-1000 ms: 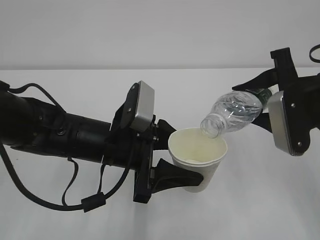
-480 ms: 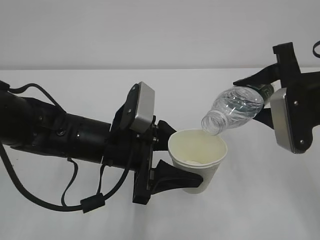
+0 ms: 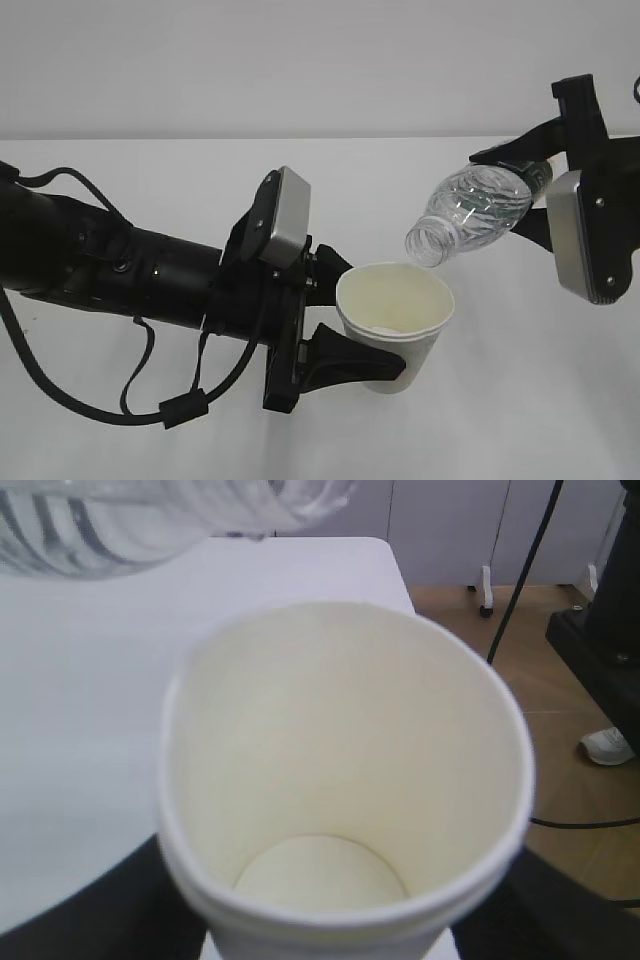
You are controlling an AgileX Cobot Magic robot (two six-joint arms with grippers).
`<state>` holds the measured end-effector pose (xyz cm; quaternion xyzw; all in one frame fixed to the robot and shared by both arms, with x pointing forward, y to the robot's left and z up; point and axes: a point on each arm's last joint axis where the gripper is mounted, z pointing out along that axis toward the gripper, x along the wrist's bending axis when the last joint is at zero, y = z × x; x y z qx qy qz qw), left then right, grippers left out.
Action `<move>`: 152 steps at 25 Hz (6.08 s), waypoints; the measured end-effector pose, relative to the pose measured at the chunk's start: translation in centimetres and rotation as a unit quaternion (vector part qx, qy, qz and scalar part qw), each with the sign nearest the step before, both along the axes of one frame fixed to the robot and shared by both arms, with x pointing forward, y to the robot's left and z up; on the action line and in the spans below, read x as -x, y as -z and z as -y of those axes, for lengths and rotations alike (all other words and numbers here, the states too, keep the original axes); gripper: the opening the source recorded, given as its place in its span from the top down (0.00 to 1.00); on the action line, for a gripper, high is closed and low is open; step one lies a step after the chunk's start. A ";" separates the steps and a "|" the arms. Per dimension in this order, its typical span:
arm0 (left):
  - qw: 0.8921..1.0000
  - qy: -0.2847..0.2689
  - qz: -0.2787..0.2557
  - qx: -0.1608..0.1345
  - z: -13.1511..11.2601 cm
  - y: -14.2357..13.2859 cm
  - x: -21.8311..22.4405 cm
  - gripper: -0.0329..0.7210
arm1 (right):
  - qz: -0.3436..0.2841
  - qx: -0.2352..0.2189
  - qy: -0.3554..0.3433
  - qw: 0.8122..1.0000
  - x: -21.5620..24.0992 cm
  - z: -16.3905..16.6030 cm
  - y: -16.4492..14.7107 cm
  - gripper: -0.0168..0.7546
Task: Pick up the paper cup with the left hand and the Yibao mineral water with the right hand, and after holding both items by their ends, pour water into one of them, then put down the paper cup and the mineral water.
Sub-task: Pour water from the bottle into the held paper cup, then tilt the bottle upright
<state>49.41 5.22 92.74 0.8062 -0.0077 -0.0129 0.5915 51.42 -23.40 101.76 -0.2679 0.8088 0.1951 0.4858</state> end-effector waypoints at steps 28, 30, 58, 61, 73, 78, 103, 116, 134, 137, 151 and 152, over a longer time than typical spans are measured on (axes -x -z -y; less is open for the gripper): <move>1.000 0.003 -0.013 -0.006 0.0 0.1 0.1 0.33 | 0.012 0.021 -0.015 1.000 -0.1 0.0 -0.3 0.41; 1.000 0.003 -0.013 -0.006 0.0 0.1 0.1 0.33 | 0.016 0.021 -0.015 1.000 -0.2 0.0 -0.5 0.41; 1.000 0.012 0.001 -0.017 -0.1 0.3 0.2 0.33 | 0.017 0.039 -0.029 0.999 0.0 -0.1 -0.4 0.41; 1.000 0.012 0.001 -0.017 -0.1 0.3 0.2 0.33 | 0.019 0.046 -0.041 0.998 0.1 -0.7 -0.3 0.41; 1.000 0.015 0.000 -0.013 -0.1 0.2 0.3 0.33 | 0.018 0.046 -0.038 0.998 0.0 -1.2 -0.6 0.41; 1.000 0.018 -0.002 -0.008 -0.1 0.1 0.3 0.33 | 0.019 0.048 -0.035 0.998 0.0 -1.1 -0.6 0.41; 1.000 0.019 -0.002 -0.006 0.0 0.1 0.3 0.33 | 0.019 0.056 -0.027 0.998 -0.1 -0.9 -0.5 0.41; 1.000 0.019 -0.002 -0.006 0.0 0.1 0.3 0.33 | 0.019 0.058 -0.028 0.998 -0.1 -0.9 -0.5 0.41; 1.000 0.020 -0.002 -0.007 -0.1 0.1 0.4 0.33 | 0.022 0.062 -0.031 0.997 -0.1 -0.9 -0.5 0.41; 1.000 0.020 -0.002 -0.007 -0.1 0.1 0.4 0.33 | 0.023 0.063 -0.032 0.997 -0.1 -0.9 -0.5 0.41; 1.000 0.021 -0.002 -0.007 -0.1 0.1 0.4 0.33 | 0.035 0.073 -0.038 0.996 -0.4 -1.0 -1.0 0.41; 1.000 0.021 -0.002 -0.007 -0.1 0.1 0.4 0.33 | 0.035 0.073 -0.038 0.996 -0.4 -1.0 -1.0 0.41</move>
